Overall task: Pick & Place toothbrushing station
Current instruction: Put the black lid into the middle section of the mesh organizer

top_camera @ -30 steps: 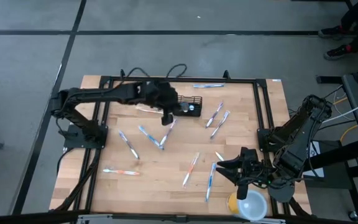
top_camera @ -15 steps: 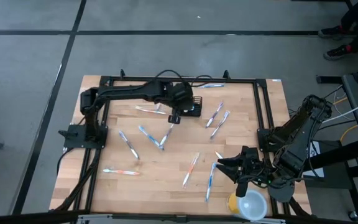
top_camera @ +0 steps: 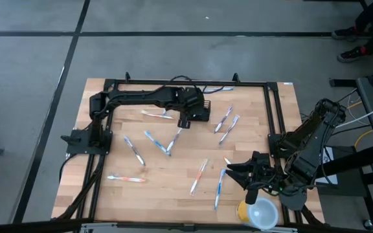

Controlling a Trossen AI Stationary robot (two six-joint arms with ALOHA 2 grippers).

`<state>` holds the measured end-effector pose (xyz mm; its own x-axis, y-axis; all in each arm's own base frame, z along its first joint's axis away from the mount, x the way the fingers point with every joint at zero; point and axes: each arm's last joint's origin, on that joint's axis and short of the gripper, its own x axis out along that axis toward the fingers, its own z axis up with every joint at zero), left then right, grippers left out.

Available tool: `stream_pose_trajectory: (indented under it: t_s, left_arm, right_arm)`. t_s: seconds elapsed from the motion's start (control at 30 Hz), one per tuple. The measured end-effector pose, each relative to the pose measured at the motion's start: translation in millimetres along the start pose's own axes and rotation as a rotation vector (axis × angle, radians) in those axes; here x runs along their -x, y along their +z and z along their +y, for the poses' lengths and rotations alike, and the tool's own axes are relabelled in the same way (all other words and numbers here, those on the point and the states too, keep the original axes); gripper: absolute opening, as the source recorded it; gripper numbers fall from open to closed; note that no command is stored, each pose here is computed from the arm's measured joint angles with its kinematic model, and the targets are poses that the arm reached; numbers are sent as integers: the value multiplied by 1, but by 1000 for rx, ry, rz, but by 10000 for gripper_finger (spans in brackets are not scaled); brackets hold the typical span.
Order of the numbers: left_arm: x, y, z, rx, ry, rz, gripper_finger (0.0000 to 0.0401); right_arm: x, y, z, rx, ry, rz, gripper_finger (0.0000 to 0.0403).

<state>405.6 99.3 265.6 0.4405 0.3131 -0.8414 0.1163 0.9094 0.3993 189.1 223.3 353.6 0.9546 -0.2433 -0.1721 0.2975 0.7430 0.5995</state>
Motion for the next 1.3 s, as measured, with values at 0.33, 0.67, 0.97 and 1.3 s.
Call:
stream_pose_trajectory:
  t_s: [0.33, 0.67, 0.97, 1.3]
  left_arm:
    - [-7, -2, 3, 56, 3, 12, 23]
    - [-7, -3, 3, 87, -8, 21, 23]
    - [-14, -5, -1, 107, -43, 41, 23]
    - [-15, -7, 3, 139, -74, 26, 23]
  right_arm:
    - [0, 0, 0, 10, -5, -10, 130]
    - [0, 1, 0, 9, -3, -11, 130]
    - [0, 1, 1, 4, -1, -12, 130]
    - [0, 1, 1, 4, 1, -8, 130]
